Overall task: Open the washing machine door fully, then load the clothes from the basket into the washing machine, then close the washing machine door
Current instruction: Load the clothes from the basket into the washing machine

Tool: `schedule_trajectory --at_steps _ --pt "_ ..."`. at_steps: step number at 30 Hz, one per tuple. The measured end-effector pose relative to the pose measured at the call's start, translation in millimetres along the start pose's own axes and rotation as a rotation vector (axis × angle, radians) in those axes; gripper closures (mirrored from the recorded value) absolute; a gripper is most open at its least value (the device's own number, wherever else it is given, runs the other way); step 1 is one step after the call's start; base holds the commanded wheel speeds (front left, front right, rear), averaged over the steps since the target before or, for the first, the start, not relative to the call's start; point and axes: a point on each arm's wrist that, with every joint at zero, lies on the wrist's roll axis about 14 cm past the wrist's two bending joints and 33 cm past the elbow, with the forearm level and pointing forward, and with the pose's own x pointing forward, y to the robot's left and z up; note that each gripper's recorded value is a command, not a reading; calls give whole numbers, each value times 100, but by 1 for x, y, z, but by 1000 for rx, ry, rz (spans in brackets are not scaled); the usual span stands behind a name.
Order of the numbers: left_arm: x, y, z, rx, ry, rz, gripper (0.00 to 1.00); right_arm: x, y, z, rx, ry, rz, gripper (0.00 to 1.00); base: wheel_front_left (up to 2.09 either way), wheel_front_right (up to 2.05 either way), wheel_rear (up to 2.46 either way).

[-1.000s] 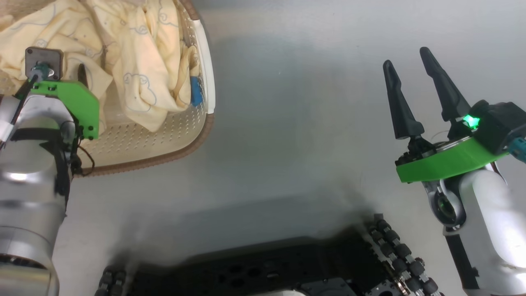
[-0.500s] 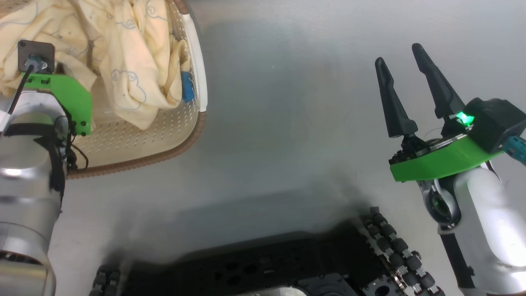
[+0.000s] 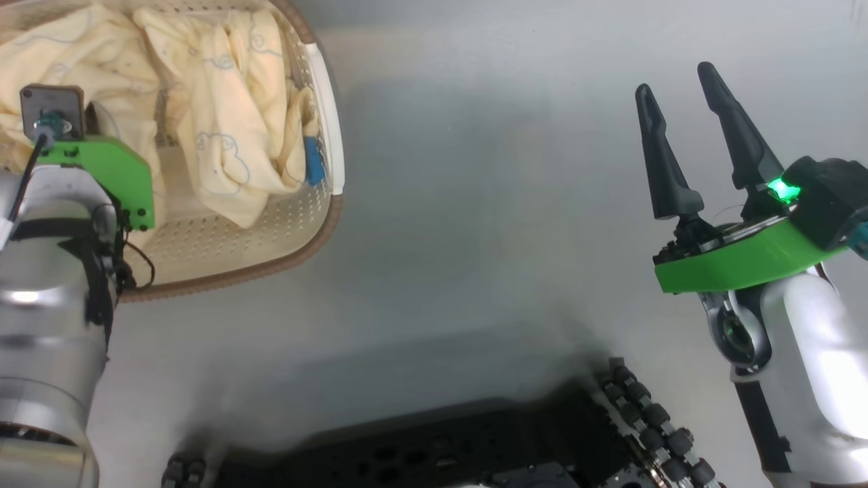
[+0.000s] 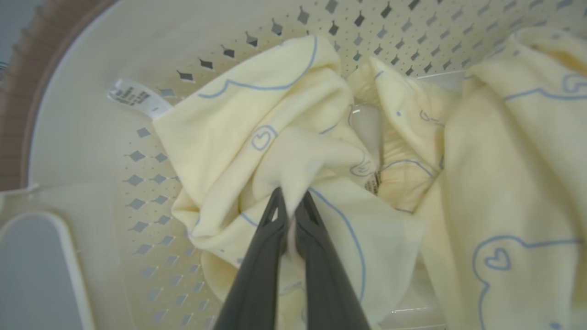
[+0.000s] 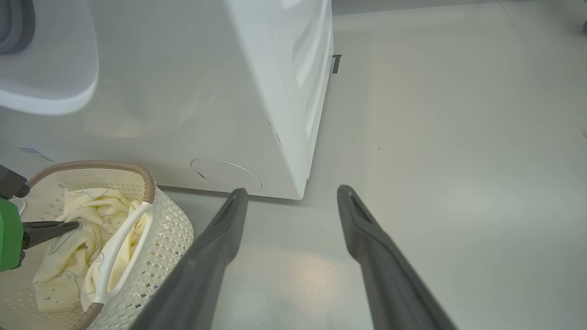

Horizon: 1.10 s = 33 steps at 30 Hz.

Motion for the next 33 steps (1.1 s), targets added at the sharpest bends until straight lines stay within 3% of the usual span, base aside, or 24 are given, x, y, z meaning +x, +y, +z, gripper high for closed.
schedule_trajectory --at_steps 15,33 --pt "-81 2 66 -109 -273 4 100 -17 25 72 -26 -143 60 0 0 0 0" --pt "-239 21 135 -225 -733 89 100 -78 61 133 -23 -268 124 0 0 0 0"
